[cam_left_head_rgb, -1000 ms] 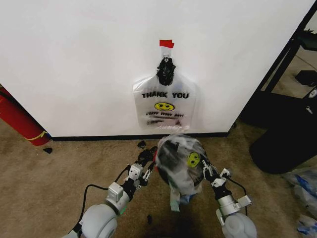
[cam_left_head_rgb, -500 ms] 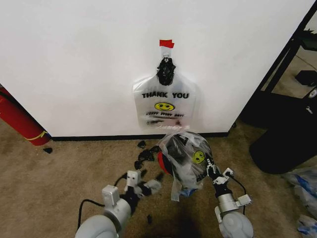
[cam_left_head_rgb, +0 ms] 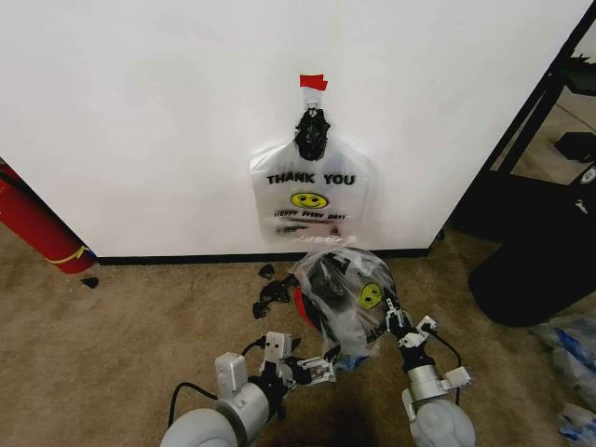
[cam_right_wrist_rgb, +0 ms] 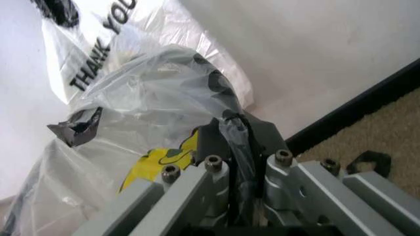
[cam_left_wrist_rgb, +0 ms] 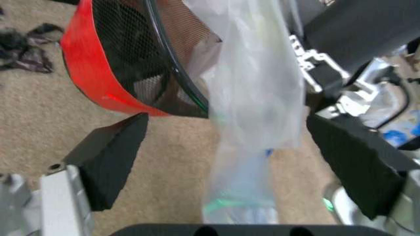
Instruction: Pick up the garbage bag from the wall and place it over the trash bin.
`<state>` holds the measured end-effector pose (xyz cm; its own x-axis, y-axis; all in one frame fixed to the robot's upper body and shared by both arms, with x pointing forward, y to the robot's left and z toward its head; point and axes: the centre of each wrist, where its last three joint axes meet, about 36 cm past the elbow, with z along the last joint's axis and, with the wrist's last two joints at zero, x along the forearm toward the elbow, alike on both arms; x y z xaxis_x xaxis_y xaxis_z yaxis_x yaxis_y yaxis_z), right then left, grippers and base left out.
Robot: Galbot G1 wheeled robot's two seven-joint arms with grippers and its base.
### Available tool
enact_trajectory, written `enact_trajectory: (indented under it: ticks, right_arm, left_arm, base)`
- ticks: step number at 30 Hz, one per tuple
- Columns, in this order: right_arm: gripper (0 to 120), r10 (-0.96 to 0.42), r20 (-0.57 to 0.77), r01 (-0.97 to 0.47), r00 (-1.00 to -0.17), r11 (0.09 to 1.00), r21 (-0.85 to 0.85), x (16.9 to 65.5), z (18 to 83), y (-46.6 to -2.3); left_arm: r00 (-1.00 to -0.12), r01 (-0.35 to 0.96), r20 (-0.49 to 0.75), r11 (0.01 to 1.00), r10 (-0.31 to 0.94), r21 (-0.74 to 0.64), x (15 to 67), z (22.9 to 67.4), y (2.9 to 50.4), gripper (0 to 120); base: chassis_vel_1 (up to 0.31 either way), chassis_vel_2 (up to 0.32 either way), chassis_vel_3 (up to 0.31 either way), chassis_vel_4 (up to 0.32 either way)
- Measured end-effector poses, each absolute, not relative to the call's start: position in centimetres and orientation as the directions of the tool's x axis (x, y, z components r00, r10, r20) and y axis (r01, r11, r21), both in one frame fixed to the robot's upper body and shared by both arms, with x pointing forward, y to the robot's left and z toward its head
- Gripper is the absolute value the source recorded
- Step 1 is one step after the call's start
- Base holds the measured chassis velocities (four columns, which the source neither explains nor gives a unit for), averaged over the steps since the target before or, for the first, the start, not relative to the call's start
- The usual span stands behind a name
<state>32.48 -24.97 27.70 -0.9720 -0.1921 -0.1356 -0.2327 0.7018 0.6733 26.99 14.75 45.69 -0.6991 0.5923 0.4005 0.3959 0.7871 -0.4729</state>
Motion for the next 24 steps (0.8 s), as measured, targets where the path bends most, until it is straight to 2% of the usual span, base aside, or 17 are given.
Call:
enact_trajectory:
  ticks: [4, 8, 10, 13, 16, 20, 22, 24]
  right_arm:
    - [1, -0.197, -0.139, -0.238, -0.971, 0.702, 0.671, 32.5, 27.8, -24.8]
    - [1, -0.199, -0.143, -0.243, -0.969, 0.703, 0.668, 32.6, 28.1, -24.5]
    - [1, -0.199, -0.143, -0.243, -0.969, 0.704, 0.668, 32.6, 28.1, -24.5]
    - [1, -0.197, -0.144, -0.242, -0.97, 0.704, 0.668, 32.6, 28.2, -24.4]
    - [1, -0.195, -0.143, -0.241, -0.97, 0.704, 0.669, 32.6, 28.3, -24.3]
    - [1, -0.192, -0.142, -0.237, -0.971, 0.705, 0.669, 32.7, 28.3, -24.3]
    - [1, -0.188, -0.141, -0.234, -0.972, 0.705, 0.669, 32.7, 28.3, -24.3]
    - [1, -0.188, -0.14, -0.233, -0.972, 0.705, 0.67, 32.7, 28.3, -24.3]
  left_arm:
    - [-0.703, 0.394, 0.412, 0.8, 0.58, -0.453, 27.2, 45.1, 14.8, 83]
    - [-0.699, 0.397, 0.427, 0.808, 0.573, -0.435, 27.2, 44.9, 14.9, 62]
    - [-0.7, 0.397, 0.427, 0.808, 0.573, -0.435, 27.3, 44.9, 14.9, 62]
    - [-0.7, 0.404, 0.425, 0.809, 0.574, -0.427, 27.3, 44.8, 15.0, 46]
    - [-0.7, 0.407, 0.426, 0.81, 0.573, -0.422, 27.3, 44.8, 15.0, 39]
    - [-0.7, 0.41, 0.431, 0.814, 0.57, -0.41, 27.4, 44.6, 15.2, 24]
    - [-0.703, 0.41, 0.434, 0.819, 0.564, -0.401, 27.5, 44.4, 15.2, 12]
    - [-0.704, 0.409, 0.435, 0.822, 0.561, -0.397, 27.5, 44.3, 15.3, 10]
  base:
    - [0.0, 0.0, 0.0, 0.0]
    - [0.0, 0.0, 0.0, 0.0]
    - [0.0, 0.0, 0.0, 0.0]
    - [0.0, 0.0, 0.0, 0.0]
    - [0.0, 0.0, 0.0, 0.0]
    - [0.0, 0.0, 0.0, 0.0]
    - [0.0, 0.0, 0.0, 0.0]
    - [0.0, 0.0, 0.0, 0.0]
